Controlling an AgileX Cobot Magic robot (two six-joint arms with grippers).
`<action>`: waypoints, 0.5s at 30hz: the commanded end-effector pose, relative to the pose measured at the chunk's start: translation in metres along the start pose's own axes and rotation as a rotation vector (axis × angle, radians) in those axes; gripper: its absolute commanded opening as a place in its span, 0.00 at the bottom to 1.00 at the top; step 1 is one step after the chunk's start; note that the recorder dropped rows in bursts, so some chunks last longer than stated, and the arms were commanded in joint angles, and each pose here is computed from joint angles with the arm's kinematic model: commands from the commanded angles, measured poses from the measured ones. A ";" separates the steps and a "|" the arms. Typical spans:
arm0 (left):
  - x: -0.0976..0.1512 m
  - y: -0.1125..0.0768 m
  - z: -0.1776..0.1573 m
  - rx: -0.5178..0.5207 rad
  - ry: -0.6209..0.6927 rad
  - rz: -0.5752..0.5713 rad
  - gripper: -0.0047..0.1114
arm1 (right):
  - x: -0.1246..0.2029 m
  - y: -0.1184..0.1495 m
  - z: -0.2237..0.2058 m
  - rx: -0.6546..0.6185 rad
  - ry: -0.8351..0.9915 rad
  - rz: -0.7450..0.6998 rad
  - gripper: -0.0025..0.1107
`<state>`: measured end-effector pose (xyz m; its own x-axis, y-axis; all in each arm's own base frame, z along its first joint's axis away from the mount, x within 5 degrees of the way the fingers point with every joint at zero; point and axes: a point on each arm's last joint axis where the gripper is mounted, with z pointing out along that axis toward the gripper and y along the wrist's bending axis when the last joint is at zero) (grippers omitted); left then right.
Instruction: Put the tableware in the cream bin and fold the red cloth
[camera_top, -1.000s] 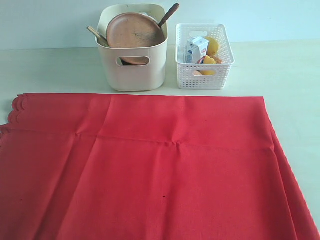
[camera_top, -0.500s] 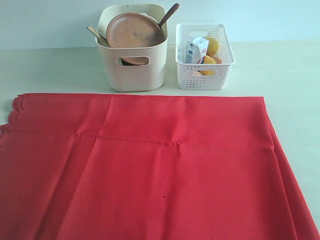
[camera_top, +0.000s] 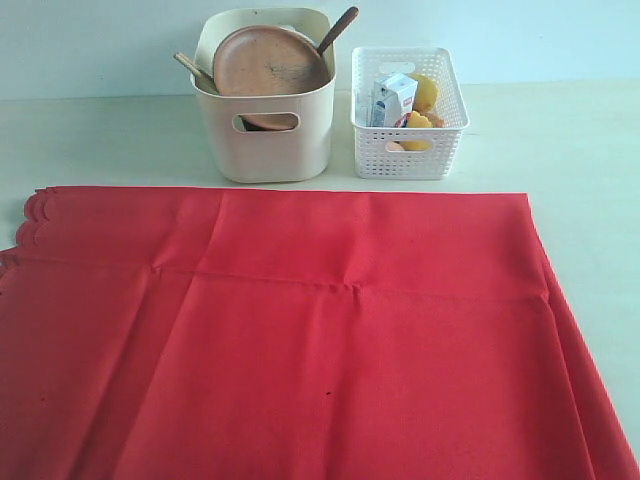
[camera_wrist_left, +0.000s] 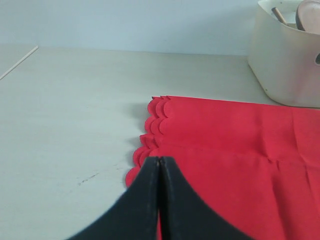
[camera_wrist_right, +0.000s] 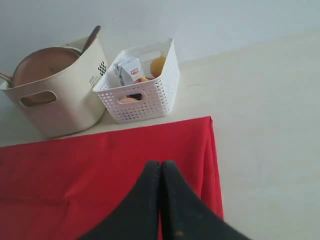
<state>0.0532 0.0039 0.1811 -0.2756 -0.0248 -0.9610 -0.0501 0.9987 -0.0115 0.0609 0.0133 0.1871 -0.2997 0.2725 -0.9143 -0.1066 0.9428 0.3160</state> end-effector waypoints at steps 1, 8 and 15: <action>0.000 0.000 0.000 0.008 -0.010 0.001 0.04 | 0.005 -0.001 0.000 0.007 0.035 0.025 0.02; 0.000 0.000 0.000 0.008 -0.010 0.001 0.04 | 0.005 -0.001 0.000 0.007 0.033 0.074 0.02; 0.000 0.000 0.000 0.008 -0.010 0.001 0.04 | 0.004 -0.001 0.000 0.005 0.028 0.080 0.02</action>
<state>0.0532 0.0039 0.1811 -0.2756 -0.0248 -0.9610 -0.0501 0.9987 -0.0115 0.0601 0.0138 0.1841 -0.3348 0.3417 -0.8781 -0.0768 0.9189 0.3869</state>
